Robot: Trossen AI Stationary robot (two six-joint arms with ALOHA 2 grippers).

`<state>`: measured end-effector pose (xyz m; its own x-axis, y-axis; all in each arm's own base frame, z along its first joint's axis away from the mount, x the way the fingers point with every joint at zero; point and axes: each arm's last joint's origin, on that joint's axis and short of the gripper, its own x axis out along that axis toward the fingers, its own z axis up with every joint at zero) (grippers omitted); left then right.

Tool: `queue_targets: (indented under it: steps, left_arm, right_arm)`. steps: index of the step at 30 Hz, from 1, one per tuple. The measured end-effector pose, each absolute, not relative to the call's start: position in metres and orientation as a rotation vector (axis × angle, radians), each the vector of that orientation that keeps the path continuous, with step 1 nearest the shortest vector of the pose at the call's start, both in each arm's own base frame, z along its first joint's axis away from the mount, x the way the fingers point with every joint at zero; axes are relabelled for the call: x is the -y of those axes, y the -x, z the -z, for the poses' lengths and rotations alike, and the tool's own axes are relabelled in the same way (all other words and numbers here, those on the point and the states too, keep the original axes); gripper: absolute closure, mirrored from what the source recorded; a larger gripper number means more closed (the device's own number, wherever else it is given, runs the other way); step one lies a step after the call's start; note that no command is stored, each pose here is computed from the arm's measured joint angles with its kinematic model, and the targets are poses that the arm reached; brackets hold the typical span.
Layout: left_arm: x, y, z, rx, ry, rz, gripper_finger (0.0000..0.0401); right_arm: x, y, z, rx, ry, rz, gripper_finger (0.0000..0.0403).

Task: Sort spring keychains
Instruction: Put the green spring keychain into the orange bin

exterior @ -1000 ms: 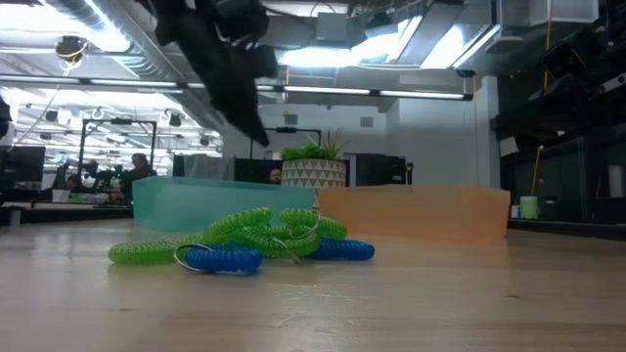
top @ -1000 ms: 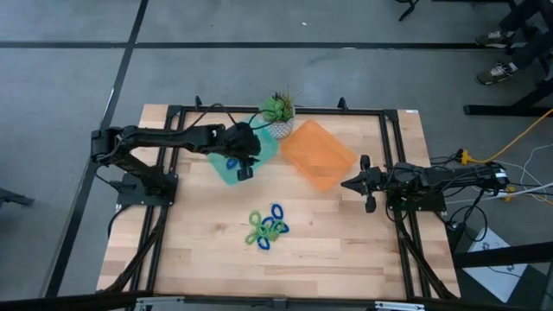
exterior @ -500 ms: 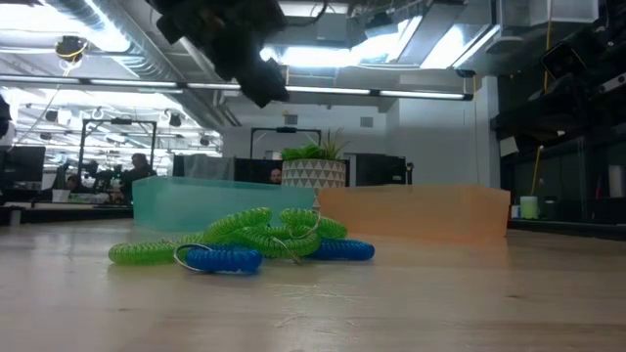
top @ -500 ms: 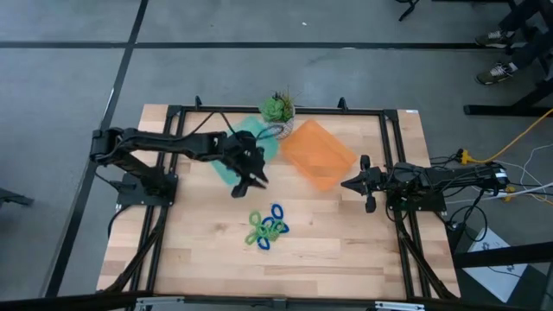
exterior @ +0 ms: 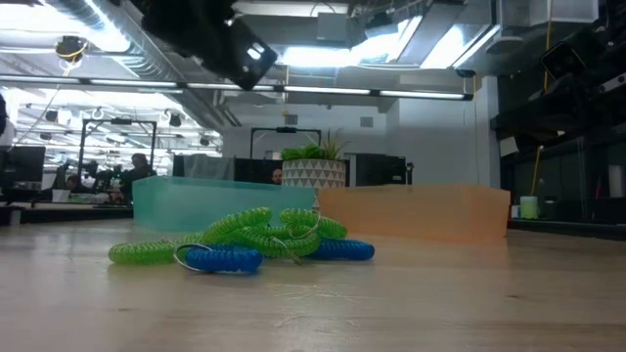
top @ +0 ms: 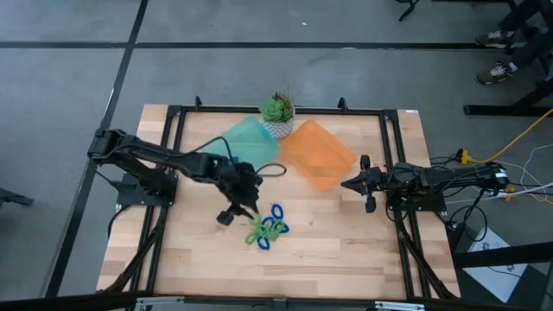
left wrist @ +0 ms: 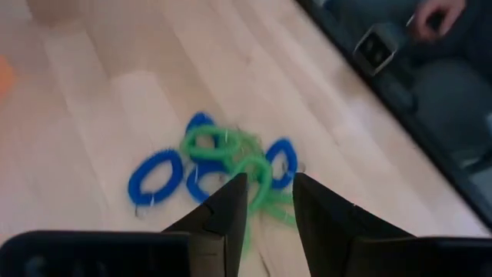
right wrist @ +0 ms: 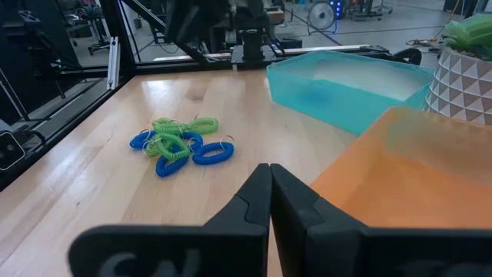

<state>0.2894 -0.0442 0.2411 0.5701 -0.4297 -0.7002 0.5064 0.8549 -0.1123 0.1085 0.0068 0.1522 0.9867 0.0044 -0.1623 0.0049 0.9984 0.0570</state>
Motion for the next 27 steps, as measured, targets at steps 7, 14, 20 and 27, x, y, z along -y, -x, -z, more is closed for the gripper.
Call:
queue_targets:
  steps: [7,14,20,27]
  left_arm:
    - [0.068,-0.278,-0.231,-0.913,-0.256,0.408,0.0278]
    - [0.081,-0.276,-0.221,-0.972,-0.257,0.321,0.0241]
    - [0.079,-0.287,-0.197,-1.061,-0.197,0.261,0.0226]
    - [0.067,-0.299,-0.166,-1.171,-0.206,0.181,0.0231]
  right_arm:
    - [-0.007,-0.109,-0.152,-0.163,-0.057,0.000,0.0395]
    - [-0.007,-0.109,-0.152,-0.163,-0.057,0.000,0.0395]
    - [-0.007,-0.109,-0.152,-0.163,-0.057,0.000,0.0395]
    - [-0.007,-0.109,-0.152,-0.163,-0.057,0.000,0.0395]
